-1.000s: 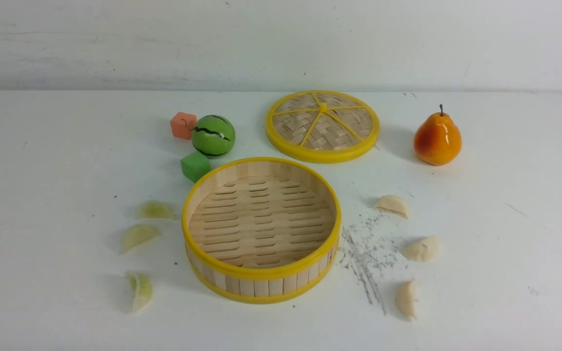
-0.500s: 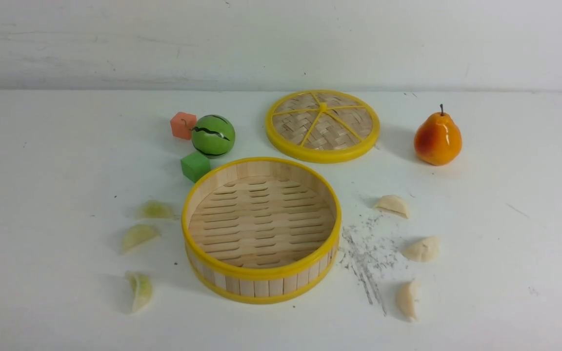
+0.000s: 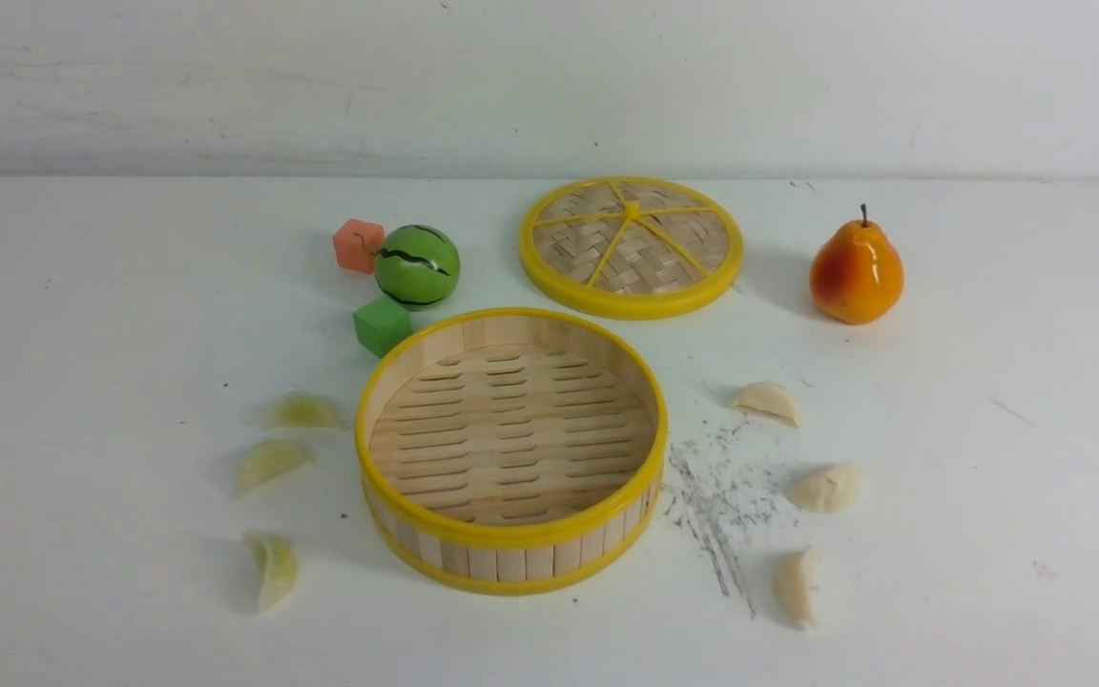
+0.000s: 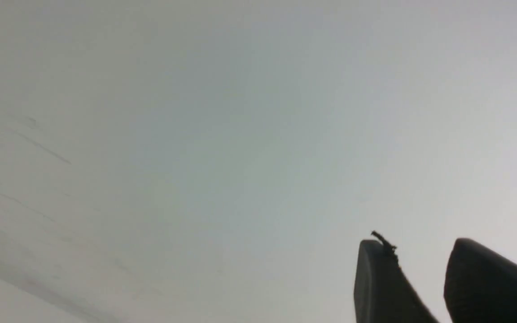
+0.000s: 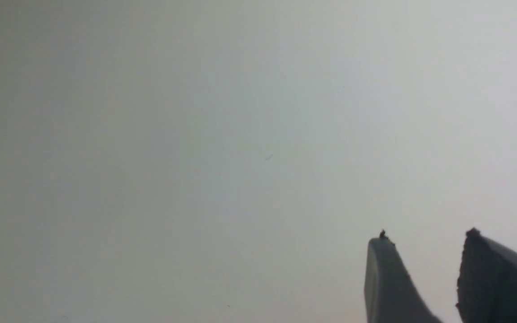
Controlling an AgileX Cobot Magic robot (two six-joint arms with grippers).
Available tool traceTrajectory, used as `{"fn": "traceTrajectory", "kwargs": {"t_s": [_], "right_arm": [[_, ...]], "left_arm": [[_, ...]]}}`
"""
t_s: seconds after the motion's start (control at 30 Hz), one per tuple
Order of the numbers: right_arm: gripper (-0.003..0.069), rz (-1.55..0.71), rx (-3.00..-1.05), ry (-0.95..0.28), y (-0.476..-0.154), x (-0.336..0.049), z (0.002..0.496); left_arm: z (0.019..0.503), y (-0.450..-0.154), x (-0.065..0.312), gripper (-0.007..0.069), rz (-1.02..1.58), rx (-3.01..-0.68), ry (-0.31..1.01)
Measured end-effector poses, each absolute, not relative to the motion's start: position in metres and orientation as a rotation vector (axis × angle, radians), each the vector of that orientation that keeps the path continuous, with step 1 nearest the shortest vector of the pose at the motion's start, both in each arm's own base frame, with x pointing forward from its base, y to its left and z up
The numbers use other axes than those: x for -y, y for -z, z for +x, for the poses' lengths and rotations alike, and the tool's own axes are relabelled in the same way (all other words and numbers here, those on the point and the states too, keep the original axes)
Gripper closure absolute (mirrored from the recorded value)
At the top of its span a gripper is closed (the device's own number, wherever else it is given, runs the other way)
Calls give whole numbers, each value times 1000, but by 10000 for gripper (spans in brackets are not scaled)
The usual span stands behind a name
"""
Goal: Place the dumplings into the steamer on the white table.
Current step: 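Reach for and grasp a dumpling on the table with the left gripper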
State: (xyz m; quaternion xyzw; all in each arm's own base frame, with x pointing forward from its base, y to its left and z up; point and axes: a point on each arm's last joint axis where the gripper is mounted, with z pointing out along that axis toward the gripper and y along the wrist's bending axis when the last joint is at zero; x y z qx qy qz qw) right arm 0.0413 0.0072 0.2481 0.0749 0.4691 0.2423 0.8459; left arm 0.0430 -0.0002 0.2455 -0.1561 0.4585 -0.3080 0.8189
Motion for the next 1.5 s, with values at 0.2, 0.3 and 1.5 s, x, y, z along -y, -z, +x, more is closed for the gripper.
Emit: {"fn": "traceTrajectory", "kwargs": {"t_s": [0.2,0.3,1.5], "right_arm": [[501,201,-952,-592,-268,-6,36],[625,174,-935,-532,-296,-5,28],[663,-383,-2350,-533,-252,-50,121]], "left_arm": [[34,-283,4,475,-346,-973,775],[18,-324,4,580,-278,-995,675],[249,-249,62,638,-202,-2668,553]]}}
